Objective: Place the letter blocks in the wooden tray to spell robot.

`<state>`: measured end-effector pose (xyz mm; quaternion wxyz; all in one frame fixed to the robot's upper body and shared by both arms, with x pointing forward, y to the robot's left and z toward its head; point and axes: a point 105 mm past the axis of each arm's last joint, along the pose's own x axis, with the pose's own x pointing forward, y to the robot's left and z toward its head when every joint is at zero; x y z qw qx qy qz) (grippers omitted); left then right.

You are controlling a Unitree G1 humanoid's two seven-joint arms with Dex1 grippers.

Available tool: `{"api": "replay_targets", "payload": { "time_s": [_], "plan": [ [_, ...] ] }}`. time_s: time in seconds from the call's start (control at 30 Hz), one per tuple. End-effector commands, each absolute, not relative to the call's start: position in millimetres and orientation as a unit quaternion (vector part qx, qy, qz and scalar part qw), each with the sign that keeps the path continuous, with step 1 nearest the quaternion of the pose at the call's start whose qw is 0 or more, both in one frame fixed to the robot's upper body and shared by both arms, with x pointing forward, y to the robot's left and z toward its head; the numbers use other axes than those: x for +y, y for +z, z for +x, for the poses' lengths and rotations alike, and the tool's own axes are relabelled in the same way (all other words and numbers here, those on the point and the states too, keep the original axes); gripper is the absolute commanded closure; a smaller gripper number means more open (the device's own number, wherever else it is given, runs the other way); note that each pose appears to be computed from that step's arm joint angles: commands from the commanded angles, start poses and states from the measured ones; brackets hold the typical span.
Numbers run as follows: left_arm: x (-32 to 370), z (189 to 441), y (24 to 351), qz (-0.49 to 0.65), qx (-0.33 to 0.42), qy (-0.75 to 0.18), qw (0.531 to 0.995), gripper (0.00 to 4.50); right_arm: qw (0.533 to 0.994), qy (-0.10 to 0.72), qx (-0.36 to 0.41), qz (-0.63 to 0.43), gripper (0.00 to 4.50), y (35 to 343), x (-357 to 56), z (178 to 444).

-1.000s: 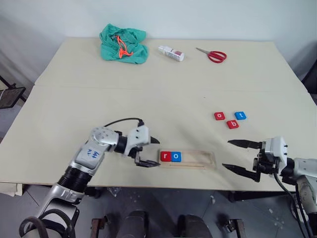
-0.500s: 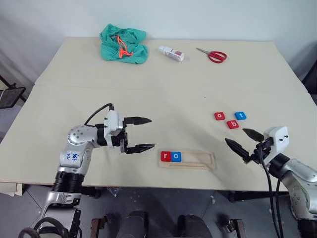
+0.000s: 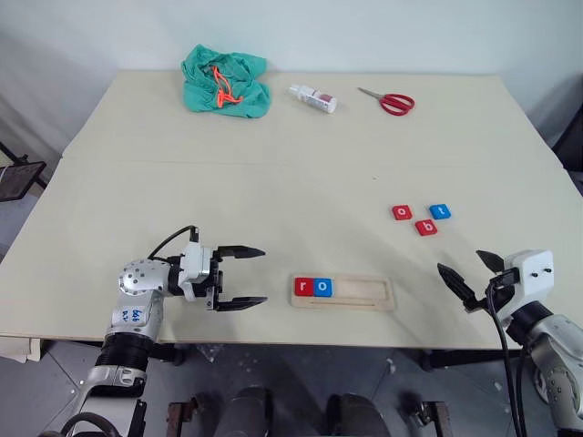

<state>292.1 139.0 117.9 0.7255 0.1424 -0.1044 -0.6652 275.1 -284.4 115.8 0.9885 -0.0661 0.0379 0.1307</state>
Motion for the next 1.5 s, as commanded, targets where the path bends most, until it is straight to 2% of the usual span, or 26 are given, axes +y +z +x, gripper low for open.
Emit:
{"api": "replay_targets", "payload": {
  "time_s": [0.03, 0.53, 0.8, 1.07, 1.5],
  "plan": [
    [147, 292, 126, 0.157, -0.123, -0.666, 0.719, 0.04, 0.99, 0.124, 0.011, -0.068, 0.0, 132, -287, 274],
    [149, 293, 125, 0.158, -0.12, -0.653, 0.73, 0.04, 0.989, 0.135, 0.012, -0.054, 0.0, 136, -281, 286],
    [142, 287, 127, 0.155, -0.127, -0.659, 0.725, 0.04, 0.991, 0.126, 0.033, -0.024, 0.0, 139, -276, 321],
    [137, 281, 128, 0.151, -0.131, -0.662, 0.723, 0.04, 0.988, 0.14, 0.067, -0.008, 0.0, 127, -266, 351],
    [136, 276, 129, 0.154, -0.133, -0.651, 0.731, 0.04, 0.987, 0.136, 0.084, -0.009, 0.0, 107, -259, 372]
  ]
}}
